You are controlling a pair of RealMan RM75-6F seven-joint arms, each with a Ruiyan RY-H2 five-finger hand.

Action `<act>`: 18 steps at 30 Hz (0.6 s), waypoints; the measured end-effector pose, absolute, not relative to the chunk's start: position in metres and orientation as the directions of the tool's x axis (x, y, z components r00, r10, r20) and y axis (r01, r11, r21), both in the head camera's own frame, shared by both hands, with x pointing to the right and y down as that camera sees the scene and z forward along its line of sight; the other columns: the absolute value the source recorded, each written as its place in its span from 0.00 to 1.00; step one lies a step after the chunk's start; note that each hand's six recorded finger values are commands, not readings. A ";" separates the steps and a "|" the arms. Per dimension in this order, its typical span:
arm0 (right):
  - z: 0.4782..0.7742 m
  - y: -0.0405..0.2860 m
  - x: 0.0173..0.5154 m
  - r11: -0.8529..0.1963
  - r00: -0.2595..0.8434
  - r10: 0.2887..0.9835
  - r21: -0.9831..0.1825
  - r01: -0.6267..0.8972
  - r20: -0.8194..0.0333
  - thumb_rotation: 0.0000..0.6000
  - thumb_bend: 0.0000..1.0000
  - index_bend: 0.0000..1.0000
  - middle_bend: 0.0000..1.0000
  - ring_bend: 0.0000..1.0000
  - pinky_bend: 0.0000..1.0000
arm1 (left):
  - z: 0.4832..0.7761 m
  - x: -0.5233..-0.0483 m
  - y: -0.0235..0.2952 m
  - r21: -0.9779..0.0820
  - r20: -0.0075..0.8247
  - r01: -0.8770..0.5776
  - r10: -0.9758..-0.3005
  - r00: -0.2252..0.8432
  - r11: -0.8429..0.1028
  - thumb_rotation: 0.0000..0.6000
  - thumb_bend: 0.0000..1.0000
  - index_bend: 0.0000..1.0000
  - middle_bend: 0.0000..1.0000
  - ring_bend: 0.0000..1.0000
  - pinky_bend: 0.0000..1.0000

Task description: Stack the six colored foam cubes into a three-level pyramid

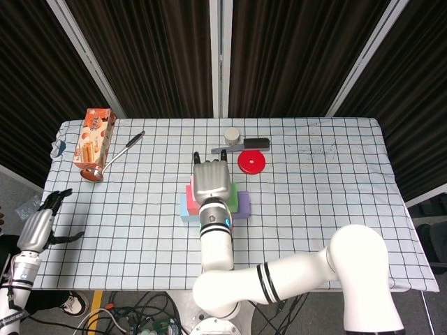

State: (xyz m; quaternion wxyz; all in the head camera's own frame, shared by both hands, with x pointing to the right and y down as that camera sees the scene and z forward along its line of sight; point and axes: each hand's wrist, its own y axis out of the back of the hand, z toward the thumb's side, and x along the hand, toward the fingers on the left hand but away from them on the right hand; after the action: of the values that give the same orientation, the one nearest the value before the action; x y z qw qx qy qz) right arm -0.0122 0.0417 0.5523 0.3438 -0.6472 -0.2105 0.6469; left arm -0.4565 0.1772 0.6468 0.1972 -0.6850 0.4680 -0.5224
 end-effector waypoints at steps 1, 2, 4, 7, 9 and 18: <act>0.552 0.042 -0.013 -0.675 0.075 0.717 -0.718 -0.171 -0.693 1.00 0.13 0.00 0.78 0.31 0.00 | 0.647 -0.457 0.177 -0.759 0.531 -0.435 -0.847 0.016 -0.484 1.00 0.10 0.09 0.11 0.01 0.17; 0.552 0.041 -0.013 -0.675 0.076 0.718 -0.718 -0.169 -0.692 1.00 0.13 0.00 0.78 0.31 0.00 | 0.647 -0.457 0.177 -0.759 0.532 -0.436 -0.847 0.016 -0.484 1.00 0.10 0.09 0.11 0.01 0.17; 0.552 0.041 -0.013 -0.674 0.076 0.719 -0.720 -0.167 -0.691 1.00 0.13 0.00 0.78 0.31 0.00 | 0.647 -0.457 0.177 -0.758 0.531 -0.437 -0.847 0.015 -0.484 1.00 0.10 0.09 0.11 0.01 0.17; 0.551 0.040 -0.013 -0.673 0.076 0.720 -0.721 -0.163 -0.689 1.00 0.13 0.00 0.78 0.31 0.00 | 0.647 -0.457 0.177 -0.759 0.530 -0.437 -0.848 0.015 -0.483 1.00 0.10 0.09 0.11 0.01 0.17; 0.550 0.039 -0.013 -0.672 0.074 0.722 -0.723 -0.163 -0.688 1.00 0.13 0.00 0.78 0.31 0.00 | 0.647 -0.457 0.177 -0.759 0.531 -0.436 -0.847 0.016 -0.484 1.00 0.10 0.09 0.11 0.01 0.17; 0.550 0.039 -0.011 -0.668 0.064 0.726 -0.725 -0.165 -0.684 1.00 0.13 0.00 0.78 0.31 0.00 | 0.647 -0.457 0.177 -0.757 0.537 -0.433 -0.844 0.016 -0.490 1.00 0.10 0.09 0.11 0.01 0.17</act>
State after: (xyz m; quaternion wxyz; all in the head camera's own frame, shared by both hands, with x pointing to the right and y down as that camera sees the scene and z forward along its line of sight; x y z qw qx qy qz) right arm -0.0109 0.0391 0.5501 0.3438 -0.6434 -0.2181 0.6483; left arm -0.4570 0.1774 0.6474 0.1959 -0.6854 0.4654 -0.5246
